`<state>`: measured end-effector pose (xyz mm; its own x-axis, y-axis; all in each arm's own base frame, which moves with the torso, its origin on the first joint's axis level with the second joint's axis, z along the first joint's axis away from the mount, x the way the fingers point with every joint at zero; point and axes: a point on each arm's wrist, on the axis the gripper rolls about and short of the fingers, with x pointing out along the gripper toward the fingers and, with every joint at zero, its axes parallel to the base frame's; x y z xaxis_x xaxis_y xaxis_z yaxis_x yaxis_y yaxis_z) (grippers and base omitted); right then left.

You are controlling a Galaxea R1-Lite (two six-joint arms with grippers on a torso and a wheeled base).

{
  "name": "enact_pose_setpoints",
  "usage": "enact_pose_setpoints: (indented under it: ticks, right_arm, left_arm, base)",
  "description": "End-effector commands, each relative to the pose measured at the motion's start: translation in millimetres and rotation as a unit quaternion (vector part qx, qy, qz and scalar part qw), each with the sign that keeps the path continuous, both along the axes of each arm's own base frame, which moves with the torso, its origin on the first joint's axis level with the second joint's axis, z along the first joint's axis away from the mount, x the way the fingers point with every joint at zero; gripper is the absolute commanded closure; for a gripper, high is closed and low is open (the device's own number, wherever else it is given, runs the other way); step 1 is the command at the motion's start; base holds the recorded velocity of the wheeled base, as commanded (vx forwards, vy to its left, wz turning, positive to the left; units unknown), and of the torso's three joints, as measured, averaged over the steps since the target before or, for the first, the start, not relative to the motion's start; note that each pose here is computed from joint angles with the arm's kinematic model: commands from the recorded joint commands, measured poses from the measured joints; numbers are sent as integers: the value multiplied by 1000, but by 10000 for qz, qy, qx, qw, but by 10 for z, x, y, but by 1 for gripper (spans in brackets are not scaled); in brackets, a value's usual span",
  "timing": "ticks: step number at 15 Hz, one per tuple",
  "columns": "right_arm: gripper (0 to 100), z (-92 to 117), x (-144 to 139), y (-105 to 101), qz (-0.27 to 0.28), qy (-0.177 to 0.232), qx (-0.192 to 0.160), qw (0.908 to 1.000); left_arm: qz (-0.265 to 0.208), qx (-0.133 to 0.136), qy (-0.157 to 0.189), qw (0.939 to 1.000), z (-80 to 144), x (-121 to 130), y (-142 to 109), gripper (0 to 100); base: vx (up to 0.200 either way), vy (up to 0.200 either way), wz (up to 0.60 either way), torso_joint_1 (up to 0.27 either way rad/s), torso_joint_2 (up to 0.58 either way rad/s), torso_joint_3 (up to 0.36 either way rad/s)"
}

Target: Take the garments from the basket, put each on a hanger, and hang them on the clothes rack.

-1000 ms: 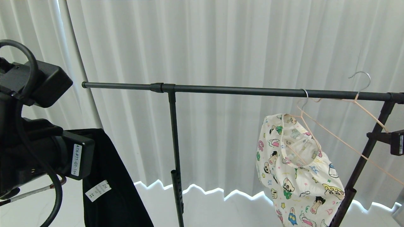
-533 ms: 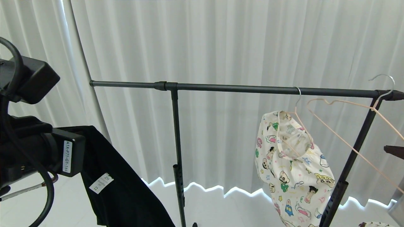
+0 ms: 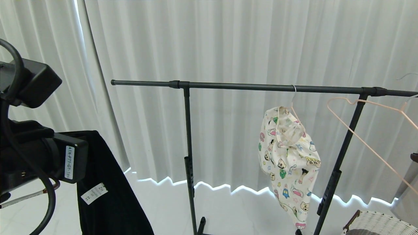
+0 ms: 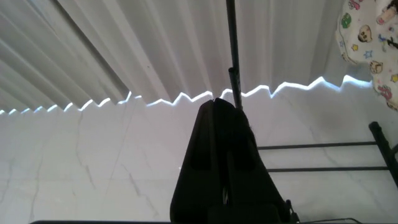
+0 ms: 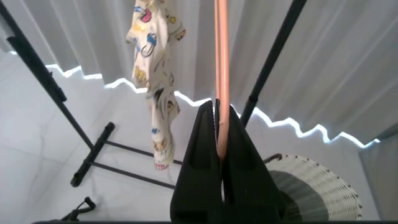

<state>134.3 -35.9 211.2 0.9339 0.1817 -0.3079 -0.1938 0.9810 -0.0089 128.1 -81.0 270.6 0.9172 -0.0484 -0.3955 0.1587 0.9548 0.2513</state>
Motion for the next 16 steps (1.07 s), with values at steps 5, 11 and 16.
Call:
enact_pose_setpoints:
  ticks: [5, 11, 16]
  right_arm:
    - [100, 149, -140, 226, 883, -456, 34, 9950]
    - [100, 85, -401, 842, 3444, 308, 559, 9366]
    - [100, 100, -565, 1064, 4280, 1053, 1322, 8878]
  left_arm:
    - [-203, 177, 235, 9994, -142, -2, -79, 100]
    - [724, -115, 535, 9959, -165, 845, -530, 100]
    - [915, -534, 497, 9931, -157, 1267, -831, 100]
  base:
    - [0, 0, 0, 0, 0, 0]
    - [0, 0, 0, 0, 0, 0]
    - [0, 0, 0, 0, 0, 0]
